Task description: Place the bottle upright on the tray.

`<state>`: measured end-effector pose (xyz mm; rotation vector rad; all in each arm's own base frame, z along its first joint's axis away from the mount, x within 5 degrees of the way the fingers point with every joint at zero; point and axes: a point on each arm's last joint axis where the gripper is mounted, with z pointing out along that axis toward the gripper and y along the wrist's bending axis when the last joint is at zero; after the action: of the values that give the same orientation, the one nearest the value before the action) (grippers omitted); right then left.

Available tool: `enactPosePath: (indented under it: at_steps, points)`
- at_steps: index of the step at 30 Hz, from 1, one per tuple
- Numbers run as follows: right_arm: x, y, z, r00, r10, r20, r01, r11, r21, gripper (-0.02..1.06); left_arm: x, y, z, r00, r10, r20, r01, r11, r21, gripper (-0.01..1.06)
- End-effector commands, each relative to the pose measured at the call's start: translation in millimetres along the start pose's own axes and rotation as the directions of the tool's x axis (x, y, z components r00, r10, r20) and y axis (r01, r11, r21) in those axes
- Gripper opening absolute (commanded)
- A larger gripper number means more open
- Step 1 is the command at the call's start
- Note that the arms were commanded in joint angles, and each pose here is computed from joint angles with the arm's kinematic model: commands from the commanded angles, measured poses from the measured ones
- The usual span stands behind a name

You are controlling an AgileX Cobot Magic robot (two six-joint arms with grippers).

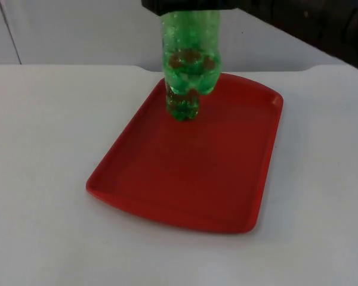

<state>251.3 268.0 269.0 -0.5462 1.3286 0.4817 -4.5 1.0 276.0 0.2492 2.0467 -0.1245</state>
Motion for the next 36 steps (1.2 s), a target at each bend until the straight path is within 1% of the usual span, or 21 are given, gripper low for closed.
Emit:
enactPosePath:
  at_steps: [1, 2, 3, 4, 5, 11, 12, 14, 16, 17, 18, 20, 22, 23, 24, 27, 28, 31, 33, 34, 36]
  points:
    - [-2, -11, -2, 0.997, 0.048, 0.068, -0.055, 0.994, 0.099, 0.00, 1, -1, 0, 1.000, -0.002, -0.004, 0.002, 1.000, 0.004, 1.05]
    - [2, -13, -2, 0.997, 0.063, 0.052, -0.069, 0.990, 0.126, 0.00, 1, -1, 0, 1.000, -0.002, -0.004, 0.002, 1.000, 0.004, 1.05]
    - [6, -16, -1, 0.999, 0.038, 0.034, -0.042, 0.988, 0.151, 0.00, 1, -1, 0, 1.000, -0.002, -0.004, 0.002, 1.000, 0.004, 1.05]
    - [9, -17, 0, 1.000, -0.004, 0.018, 0.001, 0.989, 0.149, 0.00, 1, -1, 0, 1.000, -0.002, -0.004, 0.002, 1.000, 0.004, 1.05]
    - [12, -16, 0, 1.000, -0.028, 0.008, 0.027, 0.989, 0.144, 0.00, 1, -1, 0, 1.000, -0.002, -0.004, 0.002, 1.000, 0.004, 1.05]
    - [19, -19, 3, 1.000, -0.029, -0.008, 0.030, 0.989, 0.146, 0.00, 1, -1, 0, 1.000, -0.002, -0.004, 0.002, 1.000, 0.004, 1.05]
    - [22, -19, 4, 0.998, -0.059, -0.002, 0.059, 0.991, 0.122, 0.00, 1, -1, 0, 1.000, -0.002, -0.004, 0.002, 1.000, 0.004, 1.05]
    - [28, -17, 7, 0.989, -0.145, 0.012, 0.144, 0.989, 0.032, 0.00, 1, -1, 0, 1.000, -0.002, -0.004, 0.002, 1.000, 0.004, 1.05]
    - [34, -19, 10, 0.985, -0.169, 0.042, 0.170, 0.985, -0.023, 0.00, 1, -1, 0, 1.000, -0.002, -0.004, 0.002, 1.000, 0.004, 1.05]
    - [34, -19, 10, 0.985, -0.169, 0.042, 0.170, 0.985, -0.023, 0.00, 1, -1, 0, 1.000, -0.002, -0.004, 0.002, 1.000, 0.004, 1.05]
    - [42, -23, 11, 0.990, -0.127, 0.060, 0.129, 0.991, -0.029, 0.00, 1, -1, 0, 1.000, -0.002, -0.004, 0.002, 1.000, 0.004, 1.05]
    - [53, -33, 13, 0.995, -0.063, 0.081, 0.063, 0.998, 0.002, 0.00, 1, -1, 0, 1.000, -0.002, -0.004, 0.002, 1.000, 0.004, 1.05]
    - [62, -39, 14, 0.995, -0.027, 0.098, 0.025, 1.000, 0.016, 0.00, 1, -1, 0, 1.000, -0.002, -0.004, 0.002, 1.000, 0.004, 1.05]
    - [62, -39, 14, 0.995, -0.027, 0.098, 0.025, 1.000, 0.016, 0.00, 1, -1, 0, 1.000, -0.002, -0.004, 0.002, 1.000, 0.004, 1.05]
    - [70, -44, 15, 0.993, -0.009, 0.120, 0.007, 1.000, 0.016, 0.00, 1, -1, 0, 1.000, -0.002, -0.004, 0.002, 1.000, 0.004, 1.05]
    - [87, -48, 18, 0.996, 0.016, 0.088, -0.010, 0.997, -0.070, 0.00, 1, -1, 0, 1.000, -0.002, -0.004, 0.002, 1.000, 0.004, 1.05]
    - [87, -48, 18, 0.996, 0.016, 0.088, -0.010, 0.997, -0.070, 0.00, 1, -1, 0, 1.000, -0.002, -0.004, 0.002, 1.000, 0.004, 1.05]
    - [101, -45, 28, 0.996, -0.008, 0.086, 0.024, 0.981, -0.192, 0.00, 1, -1, 0, 1.000, -0.002, -0.004, 0.002, 1.000, 0.004, 1.05]
    - [104, -46, 32, 0.996, -0.011, 0.087, 0.030, 0.977, -0.211, 0.00, 1, -1, 0, 1.000, -0.002, -0.004, 0.002, 1.000, 0.004, 1.05]
    - [108, -44, 36, 0.996, -0.012, 0.089, 0.033, 0.972, -0.233, 0.00, 1, -1, 0, 1.000, -0.002, -0.004, 0.002, 1.000, 0.004, 1.05]
    - [116, -43, 45, 0.996, 0.018, 0.086, 0.004, 0.969, -0.247, 0.00, 1, -1, 0, 1.000, -0.002, -0.004, 0.002, 1.000, 0.004, 1.05]
